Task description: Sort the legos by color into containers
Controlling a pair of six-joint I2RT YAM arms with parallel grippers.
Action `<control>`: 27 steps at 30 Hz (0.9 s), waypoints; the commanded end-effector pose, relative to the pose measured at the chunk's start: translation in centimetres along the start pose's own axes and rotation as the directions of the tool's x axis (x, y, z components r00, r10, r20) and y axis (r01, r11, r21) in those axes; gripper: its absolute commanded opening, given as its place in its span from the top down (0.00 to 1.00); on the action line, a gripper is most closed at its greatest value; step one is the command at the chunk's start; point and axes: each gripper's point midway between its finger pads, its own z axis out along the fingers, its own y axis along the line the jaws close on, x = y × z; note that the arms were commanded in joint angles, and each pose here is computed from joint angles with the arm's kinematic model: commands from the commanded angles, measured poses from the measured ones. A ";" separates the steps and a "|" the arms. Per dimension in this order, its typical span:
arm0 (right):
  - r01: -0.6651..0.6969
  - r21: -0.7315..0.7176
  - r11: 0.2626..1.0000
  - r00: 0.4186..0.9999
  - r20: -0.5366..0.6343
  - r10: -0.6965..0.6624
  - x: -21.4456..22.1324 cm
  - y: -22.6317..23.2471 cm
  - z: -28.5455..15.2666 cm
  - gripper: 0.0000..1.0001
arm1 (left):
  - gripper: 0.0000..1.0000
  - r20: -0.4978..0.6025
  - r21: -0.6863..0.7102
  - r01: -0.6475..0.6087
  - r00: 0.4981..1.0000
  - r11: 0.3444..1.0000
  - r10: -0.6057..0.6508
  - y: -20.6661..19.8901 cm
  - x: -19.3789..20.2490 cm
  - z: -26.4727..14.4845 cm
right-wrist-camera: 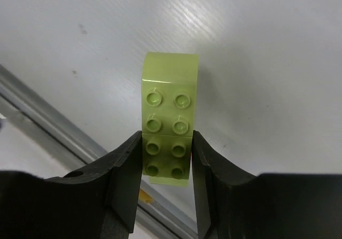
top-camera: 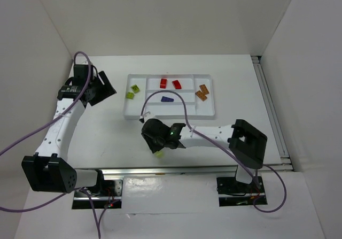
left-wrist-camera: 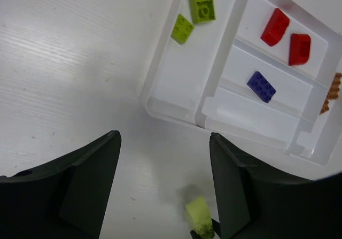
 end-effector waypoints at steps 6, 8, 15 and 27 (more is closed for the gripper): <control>-0.141 -0.259 0.955 0.902 0.364 0.232 -12.7 -6.2 -12.6 0.81 | 0.29 0.020 0.588 -0.140 0.987 0.796 0.159 -8.8 2.4 -3.3; -0.116 -0.366 0.923 0.858 0.431 0.279 -15.0 -8.2 -15.6 0.81 | 0.27 0.013 0.669 -0.155 0.980 0.727 0.198 -9.5 3.9 -3.3; -0.108 -0.593 0.798 0.815 0.407 0.412 -15.3 -10.2 -18.4 0.81 | 0.10 -0.038 0.932 -0.080 0.948 0.352 0.317 -14.0 8.2 -6.9; -0.023 -0.749 0.662 0.818 0.366 0.443 -14.9 -9.0 -20.8 0.81 | 0.03 -0.001 0.992 -0.060 0.877 0.112 0.480 -19.5 13.4 -8.1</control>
